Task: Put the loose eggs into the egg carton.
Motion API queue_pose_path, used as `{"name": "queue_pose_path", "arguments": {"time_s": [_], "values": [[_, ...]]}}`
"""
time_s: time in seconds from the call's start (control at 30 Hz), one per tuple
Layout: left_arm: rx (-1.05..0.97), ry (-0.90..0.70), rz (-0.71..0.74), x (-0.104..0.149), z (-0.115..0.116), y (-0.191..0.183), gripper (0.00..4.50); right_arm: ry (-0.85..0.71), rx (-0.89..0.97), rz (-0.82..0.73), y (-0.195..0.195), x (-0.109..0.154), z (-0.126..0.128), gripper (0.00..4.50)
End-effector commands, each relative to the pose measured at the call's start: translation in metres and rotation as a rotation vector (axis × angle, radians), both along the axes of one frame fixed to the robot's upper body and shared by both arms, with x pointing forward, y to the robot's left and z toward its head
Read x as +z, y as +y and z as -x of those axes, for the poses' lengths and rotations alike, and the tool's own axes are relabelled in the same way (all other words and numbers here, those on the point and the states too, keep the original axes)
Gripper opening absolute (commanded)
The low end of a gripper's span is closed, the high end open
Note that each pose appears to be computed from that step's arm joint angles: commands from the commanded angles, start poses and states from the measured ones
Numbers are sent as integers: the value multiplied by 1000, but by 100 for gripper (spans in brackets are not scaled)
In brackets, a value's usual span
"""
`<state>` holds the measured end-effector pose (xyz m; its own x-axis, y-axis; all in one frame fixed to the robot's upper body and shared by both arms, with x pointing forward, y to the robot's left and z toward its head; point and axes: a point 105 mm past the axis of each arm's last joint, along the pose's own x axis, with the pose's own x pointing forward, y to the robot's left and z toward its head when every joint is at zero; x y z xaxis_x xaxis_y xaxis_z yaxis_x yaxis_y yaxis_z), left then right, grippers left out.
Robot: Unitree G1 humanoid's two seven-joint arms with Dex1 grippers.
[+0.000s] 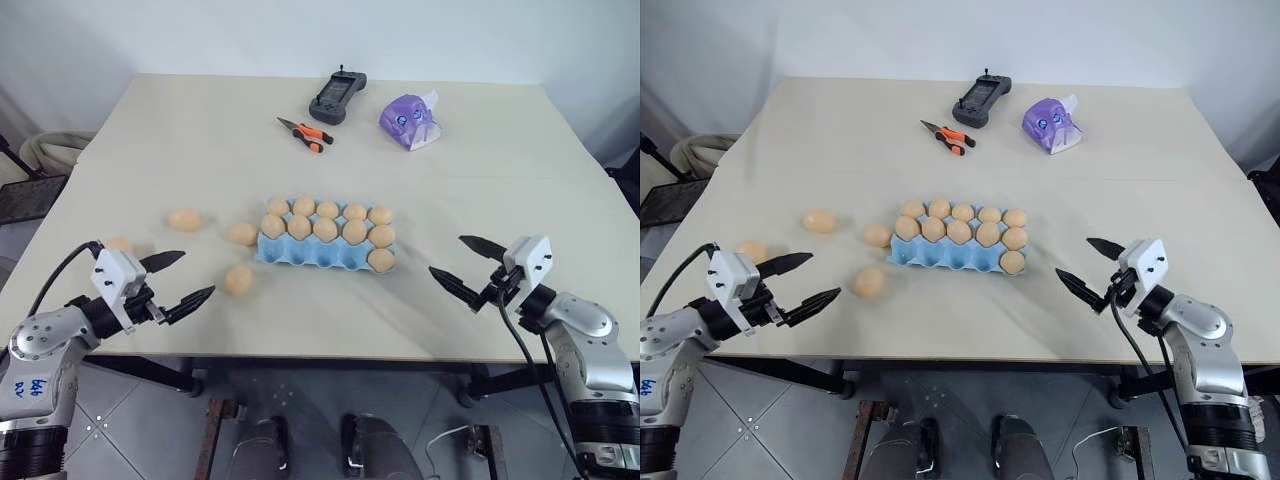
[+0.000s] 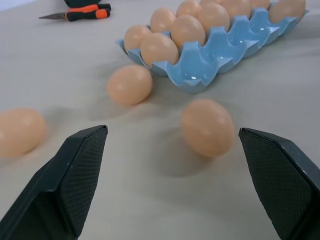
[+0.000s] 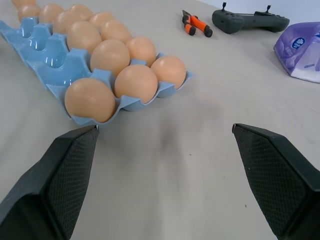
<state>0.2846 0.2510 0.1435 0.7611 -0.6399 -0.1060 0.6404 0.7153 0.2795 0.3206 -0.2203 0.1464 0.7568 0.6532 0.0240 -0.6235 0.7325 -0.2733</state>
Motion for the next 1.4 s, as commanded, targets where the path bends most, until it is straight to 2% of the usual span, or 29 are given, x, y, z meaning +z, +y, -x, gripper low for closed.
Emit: {"name": "queue_pose_path", "arguments": {"time_s": [0.03,0.27,0.37,0.67,0.83,0.97,1.07,1.2,1.3,1.4], "values": [[2,-38,-29,7,3,-3,449,-47,18,3,3,12,4,450],[-48,10,15,4,7,-14,449,-60,66,7,8,14,9,450],[-86,21,15,2,7,-26,449,-44,106,29,8,13,20,450],[-39,47,-85,-19,-24,-40,449,-52,250,123,7,14,78,450],[30,54,-67,-24,-49,-42,449,-22,232,125,7,13,81,450],[-15,99,-54,-33,-55,-57,449,-32,221,109,13,15,78,450],[-27,128,-42,-38,-56,-60,386,-36,215,101,16,16,77,450],[-16,130,-45,-36,-54,-54,260,-39,204,97,17,18,76,450],[-28,102,-13,-25,-54,-53,177,-37,195,94,17,18,76,450],[-91,52,63,0,-54,-61,169,-32,183,90,16,17,75,450]]}}
